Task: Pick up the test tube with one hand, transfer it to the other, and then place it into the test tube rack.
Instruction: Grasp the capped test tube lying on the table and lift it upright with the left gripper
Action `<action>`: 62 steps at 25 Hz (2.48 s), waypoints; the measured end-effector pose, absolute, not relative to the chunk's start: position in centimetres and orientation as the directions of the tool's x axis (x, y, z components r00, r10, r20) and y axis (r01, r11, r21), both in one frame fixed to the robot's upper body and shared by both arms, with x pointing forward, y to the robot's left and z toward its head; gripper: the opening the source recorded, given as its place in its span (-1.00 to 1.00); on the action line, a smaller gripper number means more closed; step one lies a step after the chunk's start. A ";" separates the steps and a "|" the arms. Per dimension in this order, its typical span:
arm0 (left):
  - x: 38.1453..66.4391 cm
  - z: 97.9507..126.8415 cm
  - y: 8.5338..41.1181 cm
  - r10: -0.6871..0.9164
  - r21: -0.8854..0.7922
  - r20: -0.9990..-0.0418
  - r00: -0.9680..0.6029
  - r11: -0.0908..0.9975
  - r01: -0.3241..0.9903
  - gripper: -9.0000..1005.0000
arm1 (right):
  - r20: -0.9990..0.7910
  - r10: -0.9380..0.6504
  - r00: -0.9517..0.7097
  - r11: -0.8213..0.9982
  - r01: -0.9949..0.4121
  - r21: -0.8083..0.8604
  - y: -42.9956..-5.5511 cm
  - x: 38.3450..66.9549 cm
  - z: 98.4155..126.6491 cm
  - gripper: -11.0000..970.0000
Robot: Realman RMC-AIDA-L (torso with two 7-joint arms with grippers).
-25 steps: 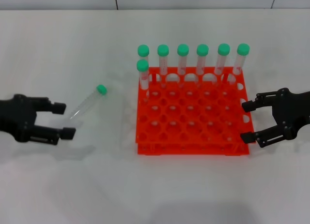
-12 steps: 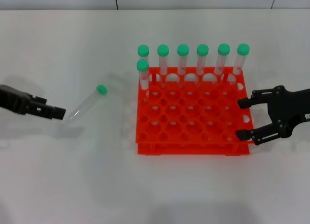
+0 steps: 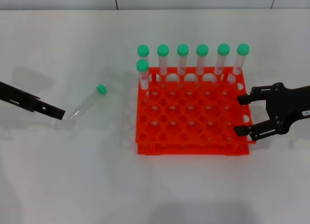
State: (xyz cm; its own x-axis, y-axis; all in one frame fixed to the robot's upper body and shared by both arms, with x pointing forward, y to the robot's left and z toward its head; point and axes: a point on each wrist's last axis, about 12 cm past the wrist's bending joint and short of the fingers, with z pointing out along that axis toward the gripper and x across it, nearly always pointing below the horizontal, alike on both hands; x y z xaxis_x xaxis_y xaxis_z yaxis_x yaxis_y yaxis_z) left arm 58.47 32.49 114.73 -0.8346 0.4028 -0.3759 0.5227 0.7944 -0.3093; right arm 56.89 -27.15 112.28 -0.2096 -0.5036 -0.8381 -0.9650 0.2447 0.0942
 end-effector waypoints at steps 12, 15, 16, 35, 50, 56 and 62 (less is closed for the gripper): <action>59.3 113.0 31.3 0.424 -0.260 -0.350 -0.836 0.813 0.521 0.71 | -0.842 -0.502 -0.197 0.209 -0.972 0.103 -26.4 56.8 112.4 0.74; 59.6 112.6 30.8 0.424 -0.263 -0.346 -0.837 0.812 0.520 0.71 | -0.846 -0.499 -0.189 0.204 -0.974 0.097 -26.2 56.7 112.5 0.74; 59.7 112.5 30.6 0.426 -0.264 -0.344 -0.837 0.812 0.521 0.71 | -0.847 -0.498 -0.187 0.203 -0.974 0.096 -26.1 56.7 112.5 0.74; 60.8 111.7 28.0 0.459 -0.235 -0.301 -0.836 0.813 0.532 0.42 | -0.850 -0.494 -0.182 0.189 -0.977 0.099 -25.6 56.5 112.4 0.72; 61.0 111.1 27.5 0.463 -0.221 -0.281 -0.841 0.821 0.526 -0.13 | -0.848 -0.497 -0.185 0.196 -0.976 0.098 -25.6 56.6 112.4 0.71; 61.3 110.8 27.2 0.469 -0.218 -0.274 -0.840 0.820 0.529 -0.18 | -0.849 -0.494 -0.185 0.199 -0.975 0.097 -25.6 56.7 112.4 0.71; 61.3 110.8 27.1 0.472 -0.215 -0.275 -0.838 0.819 0.532 -0.40 | -0.853 -0.488 -0.184 0.202 -0.975 0.094 -25.6 56.7 112.5 0.70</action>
State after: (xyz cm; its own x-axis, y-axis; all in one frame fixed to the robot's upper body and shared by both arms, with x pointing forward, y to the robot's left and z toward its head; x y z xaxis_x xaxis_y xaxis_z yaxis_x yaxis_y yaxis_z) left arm 61.29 27.08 110.81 -0.8375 0.4724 -0.2745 0.5323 0.8188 -0.2150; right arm 56.68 -25.63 112.51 -0.1837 -0.4877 -0.8535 -0.9748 0.2021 0.0944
